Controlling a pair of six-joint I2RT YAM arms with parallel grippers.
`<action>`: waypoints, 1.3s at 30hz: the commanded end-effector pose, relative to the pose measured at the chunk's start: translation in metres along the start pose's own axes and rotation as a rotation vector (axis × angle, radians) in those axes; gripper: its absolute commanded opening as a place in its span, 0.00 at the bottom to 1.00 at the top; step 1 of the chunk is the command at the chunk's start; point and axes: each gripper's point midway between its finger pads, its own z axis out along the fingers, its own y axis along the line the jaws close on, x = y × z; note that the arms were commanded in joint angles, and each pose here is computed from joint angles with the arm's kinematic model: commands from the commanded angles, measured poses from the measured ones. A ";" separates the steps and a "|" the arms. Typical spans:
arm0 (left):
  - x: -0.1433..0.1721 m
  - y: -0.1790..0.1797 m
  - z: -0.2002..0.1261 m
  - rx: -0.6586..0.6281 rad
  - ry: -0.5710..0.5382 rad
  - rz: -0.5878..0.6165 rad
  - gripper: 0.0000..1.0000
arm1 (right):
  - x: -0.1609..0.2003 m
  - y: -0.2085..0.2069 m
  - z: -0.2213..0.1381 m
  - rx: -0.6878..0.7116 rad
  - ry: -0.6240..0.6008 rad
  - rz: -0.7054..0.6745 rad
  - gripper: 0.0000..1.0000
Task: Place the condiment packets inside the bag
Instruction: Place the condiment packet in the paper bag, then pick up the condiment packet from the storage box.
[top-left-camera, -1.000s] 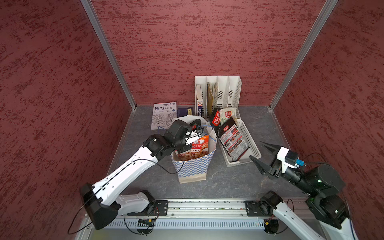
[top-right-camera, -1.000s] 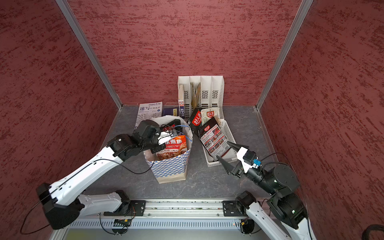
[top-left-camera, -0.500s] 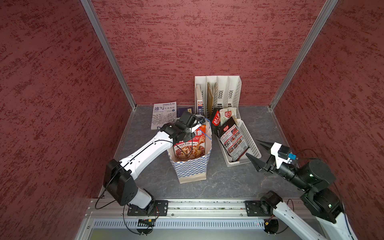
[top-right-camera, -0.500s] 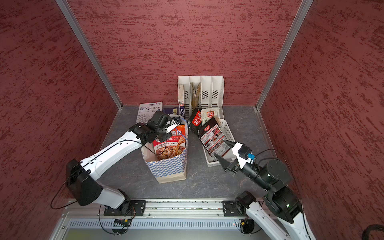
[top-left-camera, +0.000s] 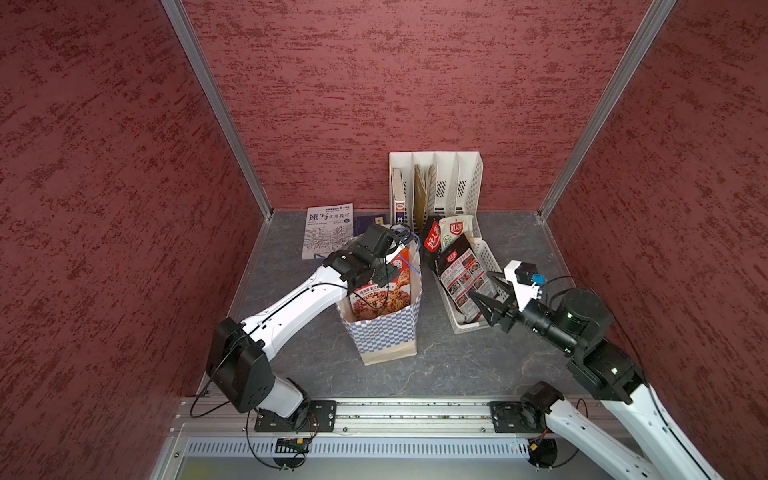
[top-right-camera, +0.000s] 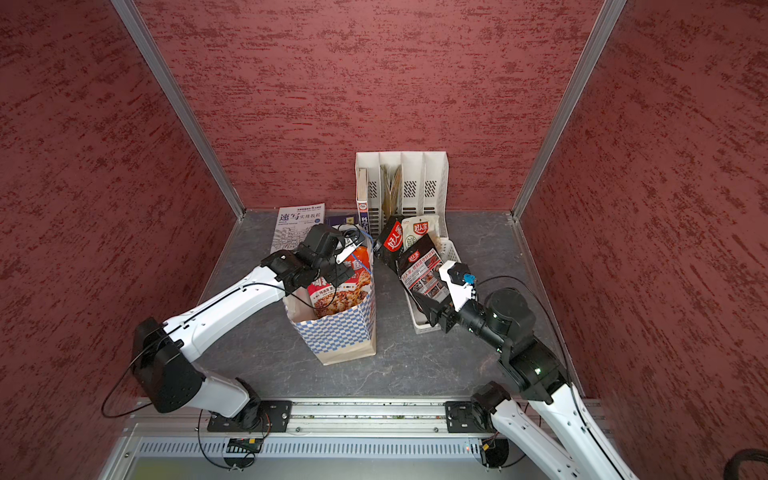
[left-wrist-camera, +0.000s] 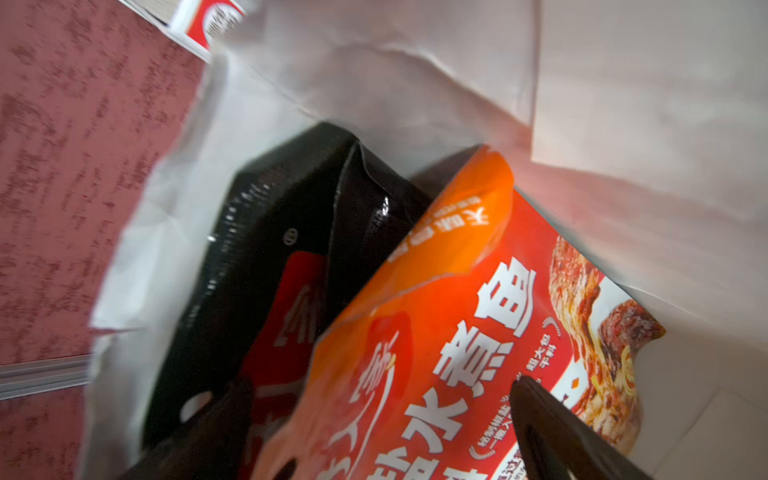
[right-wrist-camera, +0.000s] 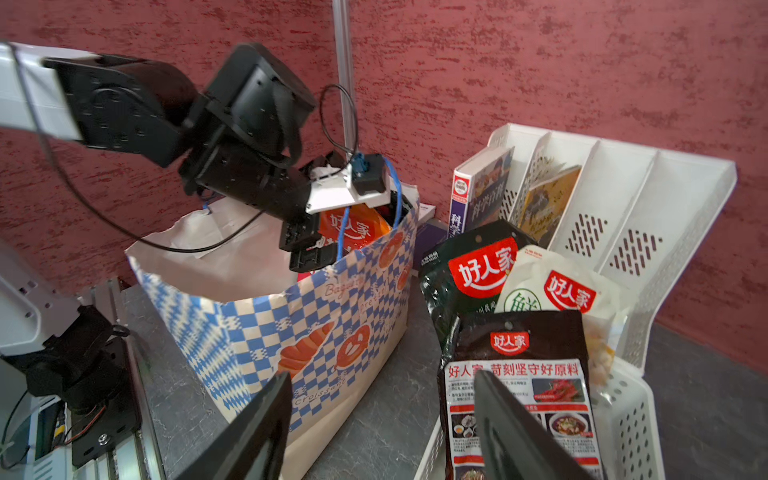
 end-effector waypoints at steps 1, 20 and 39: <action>-0.034 0.029 -0.036 -0.144 -0.147 -0.014 1.00 | 0.013 -0.028 0.015 0.144 0.043 0.081 0.77; -0.010 0.049 -0.087 -0.176 -0.227 -0.173 1.00 | 0.123 -0.093 0.145 0.370 0.496 0.154 0.95; 0.010 0.057 -0.176 -0.130 -0.477 -0.341 1.00 | 0.141 -0.132 0.143 0.608 0.489 0.175 0.01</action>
